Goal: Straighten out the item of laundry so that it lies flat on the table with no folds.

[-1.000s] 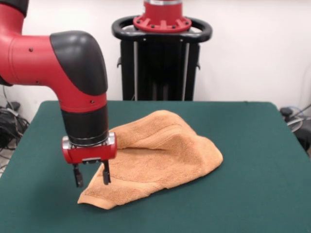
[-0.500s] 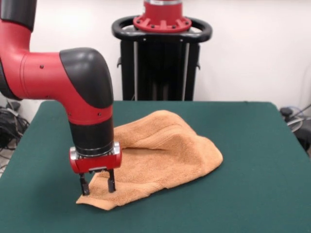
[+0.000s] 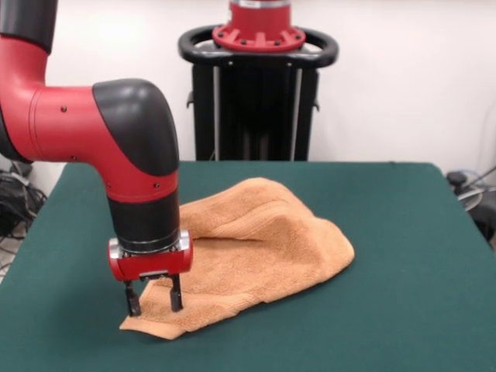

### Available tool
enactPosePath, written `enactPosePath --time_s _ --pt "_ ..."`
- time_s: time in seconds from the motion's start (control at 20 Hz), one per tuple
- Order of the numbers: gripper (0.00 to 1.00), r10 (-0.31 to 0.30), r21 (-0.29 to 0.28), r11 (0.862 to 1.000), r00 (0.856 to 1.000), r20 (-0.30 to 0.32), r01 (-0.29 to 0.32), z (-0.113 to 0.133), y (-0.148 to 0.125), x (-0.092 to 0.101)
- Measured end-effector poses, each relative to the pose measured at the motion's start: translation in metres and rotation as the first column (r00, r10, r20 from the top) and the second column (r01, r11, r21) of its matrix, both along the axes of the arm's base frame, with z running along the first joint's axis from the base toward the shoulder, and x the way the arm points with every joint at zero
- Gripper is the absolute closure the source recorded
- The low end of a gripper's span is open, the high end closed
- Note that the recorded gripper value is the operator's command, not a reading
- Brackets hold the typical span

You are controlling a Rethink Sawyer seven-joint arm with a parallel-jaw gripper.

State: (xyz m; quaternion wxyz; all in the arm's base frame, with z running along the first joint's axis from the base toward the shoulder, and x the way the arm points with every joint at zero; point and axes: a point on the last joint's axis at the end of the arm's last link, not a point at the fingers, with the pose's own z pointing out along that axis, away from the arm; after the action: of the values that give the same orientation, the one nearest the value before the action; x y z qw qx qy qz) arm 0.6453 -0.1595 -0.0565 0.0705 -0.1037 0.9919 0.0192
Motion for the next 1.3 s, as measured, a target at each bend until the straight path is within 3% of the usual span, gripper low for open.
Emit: enactPosePath --time_s 0.3,0.35,1.3 --pt "0.00 -0.001 0.000 1.000 1.000 0.003 0.001 0.000 -0.001 0.002" --pt "1.00 -0.003 -0.002 1.000 1.000 0.006 0.003 0.000 -0.002 0.003" --pt "1.00 0.002 -0.009 1.000 1.000 0.021 -0.002 0.010 -0.003 0.007"
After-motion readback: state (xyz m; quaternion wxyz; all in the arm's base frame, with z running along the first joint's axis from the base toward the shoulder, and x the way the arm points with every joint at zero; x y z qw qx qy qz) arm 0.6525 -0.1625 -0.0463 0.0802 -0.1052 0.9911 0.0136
